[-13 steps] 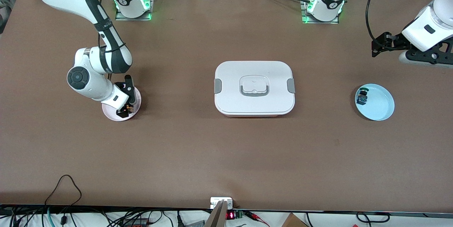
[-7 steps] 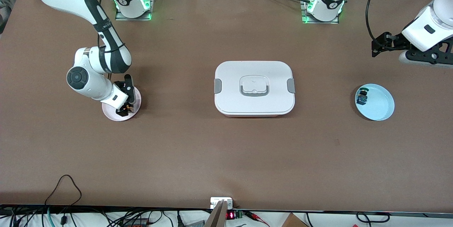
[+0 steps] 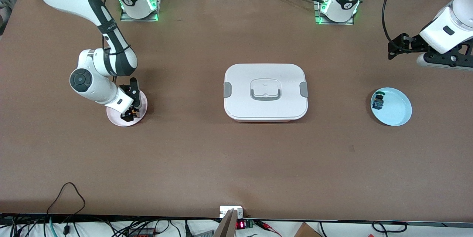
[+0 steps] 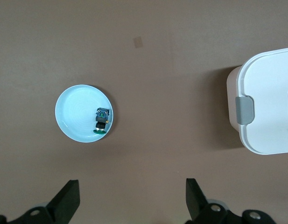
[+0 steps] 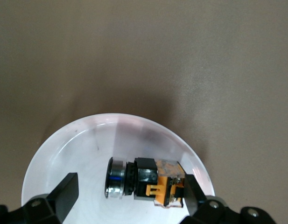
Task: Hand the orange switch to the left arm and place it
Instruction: 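Close the right gripper on the orange switch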
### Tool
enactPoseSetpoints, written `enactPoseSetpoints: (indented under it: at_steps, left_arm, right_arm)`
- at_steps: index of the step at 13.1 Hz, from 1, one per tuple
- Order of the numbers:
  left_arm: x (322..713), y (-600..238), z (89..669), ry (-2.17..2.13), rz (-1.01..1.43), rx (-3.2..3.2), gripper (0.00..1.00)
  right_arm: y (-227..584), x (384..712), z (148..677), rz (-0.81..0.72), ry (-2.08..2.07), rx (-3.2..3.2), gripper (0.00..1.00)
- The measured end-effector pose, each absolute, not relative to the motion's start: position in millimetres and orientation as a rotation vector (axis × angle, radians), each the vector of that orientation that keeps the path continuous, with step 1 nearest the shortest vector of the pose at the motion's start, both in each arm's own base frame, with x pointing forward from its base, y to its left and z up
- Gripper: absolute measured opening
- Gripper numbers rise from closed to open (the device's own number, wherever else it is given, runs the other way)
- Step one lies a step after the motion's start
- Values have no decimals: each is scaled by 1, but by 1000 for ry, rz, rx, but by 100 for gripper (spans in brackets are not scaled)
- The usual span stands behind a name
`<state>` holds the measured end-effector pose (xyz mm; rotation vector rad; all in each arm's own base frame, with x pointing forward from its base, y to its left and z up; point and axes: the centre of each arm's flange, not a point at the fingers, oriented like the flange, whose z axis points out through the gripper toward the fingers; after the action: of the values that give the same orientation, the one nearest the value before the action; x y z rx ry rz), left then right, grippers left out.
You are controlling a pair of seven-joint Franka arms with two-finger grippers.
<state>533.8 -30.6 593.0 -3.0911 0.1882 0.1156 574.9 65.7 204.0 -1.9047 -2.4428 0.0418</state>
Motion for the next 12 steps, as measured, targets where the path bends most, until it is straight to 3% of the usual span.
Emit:
enactPoseSetpoints:
  at_steps: [12]
  left_arm:
    - [535, -26, 591, 175, 122, -3092, 100]
  right_arm:
    - [65, 576, 194, 21, -2450, -1916, 100]
